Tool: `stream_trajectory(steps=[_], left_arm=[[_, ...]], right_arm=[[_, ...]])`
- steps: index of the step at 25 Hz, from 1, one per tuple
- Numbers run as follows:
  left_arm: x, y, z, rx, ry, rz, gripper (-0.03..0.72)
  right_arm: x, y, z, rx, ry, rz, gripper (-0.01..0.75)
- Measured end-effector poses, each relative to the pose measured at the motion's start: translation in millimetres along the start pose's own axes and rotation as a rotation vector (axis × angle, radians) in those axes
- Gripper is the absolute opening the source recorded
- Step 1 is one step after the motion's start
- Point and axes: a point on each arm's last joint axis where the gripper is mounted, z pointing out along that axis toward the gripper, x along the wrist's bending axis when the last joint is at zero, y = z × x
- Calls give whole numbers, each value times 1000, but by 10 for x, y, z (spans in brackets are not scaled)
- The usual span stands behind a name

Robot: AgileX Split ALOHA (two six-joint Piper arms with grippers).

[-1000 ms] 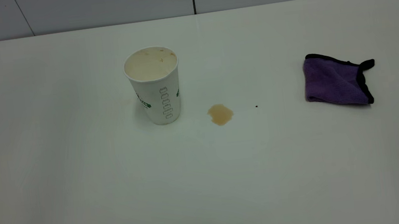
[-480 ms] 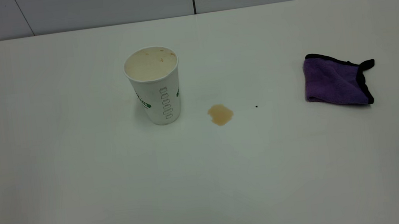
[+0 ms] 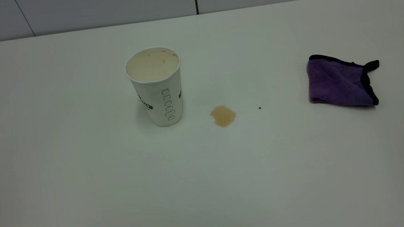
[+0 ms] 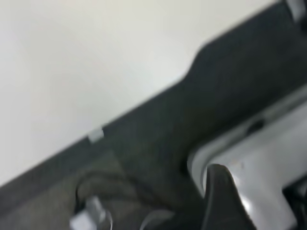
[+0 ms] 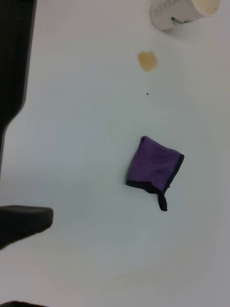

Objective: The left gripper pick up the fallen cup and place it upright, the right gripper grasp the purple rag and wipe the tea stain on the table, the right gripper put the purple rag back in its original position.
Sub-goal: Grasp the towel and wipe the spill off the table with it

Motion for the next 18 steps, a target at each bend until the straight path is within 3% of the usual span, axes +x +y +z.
stream_trajectory(steps=[10, 18], left_arm=[[-20, -390, -264, -300, 171, -224, 448], [-99, -570, -327, -425, 235, -267, 448]], right_arm=[[0, 0, 0, 0, 0, 0, 428], [0, 0, 0, 0, 0, 0, 428]])
